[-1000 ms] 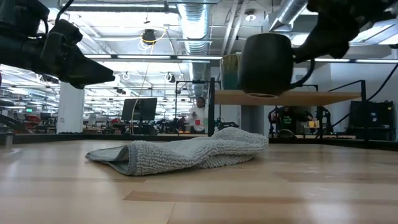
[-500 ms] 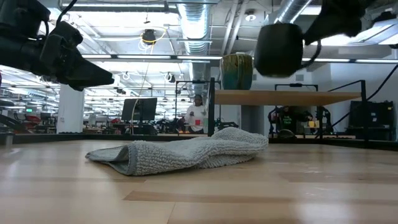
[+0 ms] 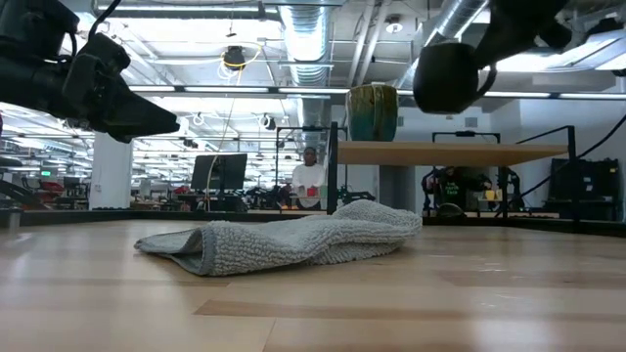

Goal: Stack small to large cups/mugs on shelf
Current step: Put the yellow mug on the shelf

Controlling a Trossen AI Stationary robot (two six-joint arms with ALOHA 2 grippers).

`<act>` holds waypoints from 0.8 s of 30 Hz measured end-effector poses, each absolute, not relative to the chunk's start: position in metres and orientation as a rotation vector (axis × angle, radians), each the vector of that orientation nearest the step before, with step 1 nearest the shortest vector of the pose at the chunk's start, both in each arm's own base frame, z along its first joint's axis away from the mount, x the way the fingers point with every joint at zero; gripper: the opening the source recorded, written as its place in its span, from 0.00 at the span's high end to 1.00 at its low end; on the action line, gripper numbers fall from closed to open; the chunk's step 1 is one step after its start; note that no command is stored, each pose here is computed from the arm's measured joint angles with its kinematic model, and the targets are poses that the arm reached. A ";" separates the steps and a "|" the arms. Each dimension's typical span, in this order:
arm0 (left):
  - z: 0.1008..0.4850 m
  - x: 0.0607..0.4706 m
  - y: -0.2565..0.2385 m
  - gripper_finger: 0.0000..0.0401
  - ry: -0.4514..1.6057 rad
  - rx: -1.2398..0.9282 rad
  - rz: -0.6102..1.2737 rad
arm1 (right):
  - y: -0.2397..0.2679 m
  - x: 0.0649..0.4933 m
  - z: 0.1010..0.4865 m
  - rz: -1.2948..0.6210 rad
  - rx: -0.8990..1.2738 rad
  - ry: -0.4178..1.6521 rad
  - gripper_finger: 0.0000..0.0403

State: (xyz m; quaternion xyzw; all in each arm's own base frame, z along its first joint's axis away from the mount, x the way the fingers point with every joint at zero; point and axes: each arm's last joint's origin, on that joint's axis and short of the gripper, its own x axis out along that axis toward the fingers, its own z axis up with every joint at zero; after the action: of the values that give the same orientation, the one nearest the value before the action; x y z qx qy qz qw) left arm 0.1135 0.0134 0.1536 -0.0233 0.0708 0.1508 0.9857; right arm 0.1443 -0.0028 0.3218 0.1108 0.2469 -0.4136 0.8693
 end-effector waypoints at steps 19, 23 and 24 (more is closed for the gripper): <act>0.152 0.113 0.013 0.53 0.154 -0.074 0.292 | -0.052 0.168 0.310 -1.114 0.495 0.477 0.80; 0.152 0.113 0.013 0.53 0.155 -0.077 0.279 | -0.057 0.181 0.307 -1.118 0.517 0.458 0.80; 0.152 0.113 0.013 0.53 0.154 -0.078 0.276 | -0.058 0.184 0.305 -1.120 0.527 0.460 0.80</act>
State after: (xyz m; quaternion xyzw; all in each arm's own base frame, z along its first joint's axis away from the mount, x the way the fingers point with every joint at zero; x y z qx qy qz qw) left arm 0.1135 0.0126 0.1521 -0.0390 0.0767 0.1374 0.9868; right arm 0.1836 -0.0577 0.3047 0.2448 0.2138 -0.5201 0.7899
